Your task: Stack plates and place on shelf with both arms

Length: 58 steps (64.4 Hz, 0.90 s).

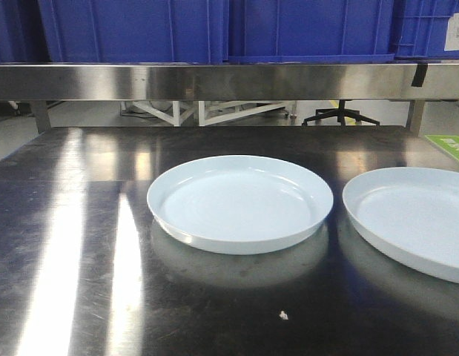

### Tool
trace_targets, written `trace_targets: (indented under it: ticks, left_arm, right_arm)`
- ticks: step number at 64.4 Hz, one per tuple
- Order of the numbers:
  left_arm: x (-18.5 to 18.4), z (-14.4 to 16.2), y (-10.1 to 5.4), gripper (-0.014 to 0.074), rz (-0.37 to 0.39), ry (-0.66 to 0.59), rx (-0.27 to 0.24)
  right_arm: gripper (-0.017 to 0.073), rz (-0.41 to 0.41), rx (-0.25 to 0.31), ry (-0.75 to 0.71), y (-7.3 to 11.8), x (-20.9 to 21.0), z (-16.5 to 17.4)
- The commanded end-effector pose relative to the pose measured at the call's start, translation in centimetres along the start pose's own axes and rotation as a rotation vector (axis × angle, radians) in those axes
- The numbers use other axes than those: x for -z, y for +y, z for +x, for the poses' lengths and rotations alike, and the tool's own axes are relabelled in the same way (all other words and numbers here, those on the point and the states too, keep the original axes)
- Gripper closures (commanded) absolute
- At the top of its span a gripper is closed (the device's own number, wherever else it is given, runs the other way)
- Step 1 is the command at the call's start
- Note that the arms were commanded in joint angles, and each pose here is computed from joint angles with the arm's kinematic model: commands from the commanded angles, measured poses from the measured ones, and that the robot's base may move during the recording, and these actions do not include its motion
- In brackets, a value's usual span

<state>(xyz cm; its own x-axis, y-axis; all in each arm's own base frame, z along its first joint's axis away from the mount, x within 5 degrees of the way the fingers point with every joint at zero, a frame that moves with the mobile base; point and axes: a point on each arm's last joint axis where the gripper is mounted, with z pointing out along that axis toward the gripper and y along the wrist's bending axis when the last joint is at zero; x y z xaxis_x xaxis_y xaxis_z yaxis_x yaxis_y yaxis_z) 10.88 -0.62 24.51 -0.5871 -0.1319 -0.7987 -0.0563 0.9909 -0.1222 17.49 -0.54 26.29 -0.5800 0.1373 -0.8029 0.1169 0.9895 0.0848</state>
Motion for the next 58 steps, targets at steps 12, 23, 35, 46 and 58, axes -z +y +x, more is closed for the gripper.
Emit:
trace_targets:
  ticks: [12,23,35,46,58]
  left_arm:
    - [0.40,-1.38,-0.30,0.0503,0.022,-0.085,0.007]
    - [0.40,-1.38,-0.30,0.0503,0.022,-0.085,0.007]
    - [0.40,-1.38,-0.30,0.0503,0.022,-0.085,0.007]
    - [0.40,-1.38,-0.30,0.0503,0.022,-0.085,0.007]
    - [0.40,-1.38,-0.30,0.0503,0.022,-0.085,0.007]
  right_arm:
    - [0.0164,-0.013,0.021,-0.093,0.23,0.58,-1.71]
    - [0.0489,0.002,0.021,-0.031,0.09,0.52,-1.14]
    - [0.0356,0.001,0.021,-0.035,0.10,0.52,-1.18]
    - [0.0092,0.000,0.021,-0.040,0.11,0.53,-1.22]
    - [0.0083,0.004,0.021,-0.016,0.07,0.52,-1.01]
